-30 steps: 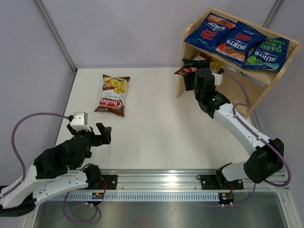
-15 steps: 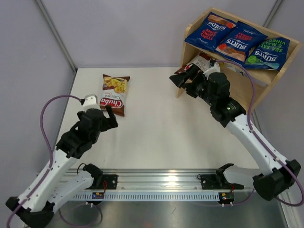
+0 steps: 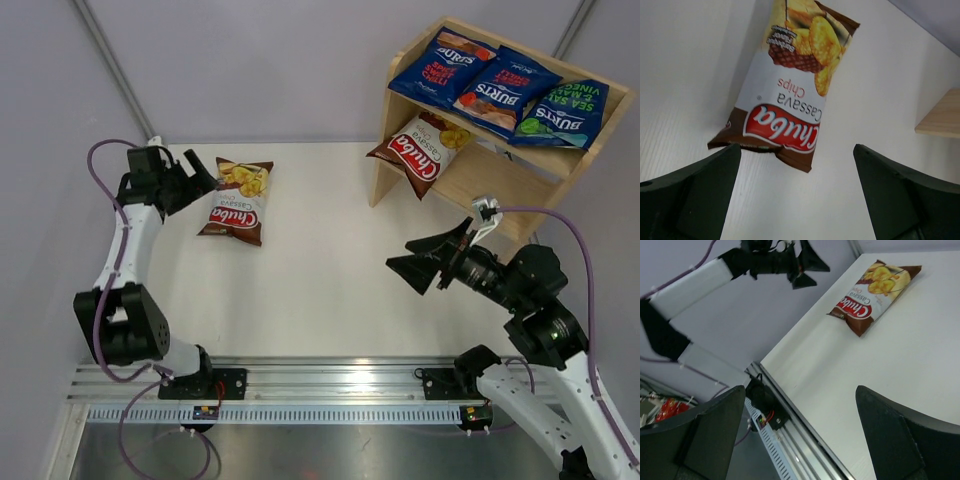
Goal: Place and organize the chips bags onto the shelf
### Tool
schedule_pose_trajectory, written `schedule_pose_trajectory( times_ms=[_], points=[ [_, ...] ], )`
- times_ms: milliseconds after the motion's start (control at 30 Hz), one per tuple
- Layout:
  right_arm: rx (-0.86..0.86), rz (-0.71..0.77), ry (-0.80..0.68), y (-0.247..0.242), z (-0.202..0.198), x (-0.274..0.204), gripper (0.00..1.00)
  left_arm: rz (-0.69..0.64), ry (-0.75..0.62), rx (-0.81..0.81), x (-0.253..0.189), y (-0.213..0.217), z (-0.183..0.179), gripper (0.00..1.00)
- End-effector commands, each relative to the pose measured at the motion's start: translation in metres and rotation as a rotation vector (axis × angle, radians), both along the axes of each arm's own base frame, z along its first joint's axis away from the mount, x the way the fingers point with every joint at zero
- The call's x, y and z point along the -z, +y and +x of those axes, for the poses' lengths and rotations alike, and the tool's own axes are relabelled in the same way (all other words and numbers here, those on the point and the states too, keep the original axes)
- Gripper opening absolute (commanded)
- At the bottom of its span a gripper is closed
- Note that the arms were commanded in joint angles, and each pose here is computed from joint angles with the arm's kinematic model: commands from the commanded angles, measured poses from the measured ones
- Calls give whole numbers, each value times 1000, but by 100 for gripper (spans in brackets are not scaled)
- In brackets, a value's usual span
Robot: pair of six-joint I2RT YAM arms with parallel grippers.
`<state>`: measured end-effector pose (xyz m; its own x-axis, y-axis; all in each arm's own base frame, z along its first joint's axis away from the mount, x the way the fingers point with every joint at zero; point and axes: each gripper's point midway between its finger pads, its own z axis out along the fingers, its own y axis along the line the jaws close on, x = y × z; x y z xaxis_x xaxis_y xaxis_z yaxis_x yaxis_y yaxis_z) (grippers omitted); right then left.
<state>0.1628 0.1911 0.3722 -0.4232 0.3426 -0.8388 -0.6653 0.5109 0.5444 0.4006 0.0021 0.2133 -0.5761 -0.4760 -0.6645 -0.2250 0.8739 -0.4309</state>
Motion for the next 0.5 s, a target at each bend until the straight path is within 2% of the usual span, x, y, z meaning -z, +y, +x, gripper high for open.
schedule_pose_trajectory(
  times_ms=[0, 33, 67, 100, 133, 200, 267, 467],
  points=[
    [-165, -8, -47, 3, -43, 10, 100, -153, -71, 65, -4, 16, 38, 99],
    [-201, -9, -60, 3, -53, 12, 99, -193, -87, 94, -7, 20, 47, 99],
    [-213, -14, -78, -1, -64, 15, 100, -185, -81, 118, -3, 22, 53, 99],
    [-208, -23, -92, -4, -67, 16, 99, -201, -1, 131, 22, 24, 57, 99],
    [-196, -23, -98, -7, -69, 17, 99, -173, -22, 153, 12, 28, 68, 99],
    [-203, -14, -108, -10, -77, 21, 99, -175, 46, 200, 37, 28, 73, 99],
    [-232, 4, -119, -9, -83, 24, 100, -188, 37, 254, 40, 26, 81, 99],
    [-354, 15, -48, 7, -86, 42, 99, -279, 68, 362, 70, 13, 93, 99]
  ],
)
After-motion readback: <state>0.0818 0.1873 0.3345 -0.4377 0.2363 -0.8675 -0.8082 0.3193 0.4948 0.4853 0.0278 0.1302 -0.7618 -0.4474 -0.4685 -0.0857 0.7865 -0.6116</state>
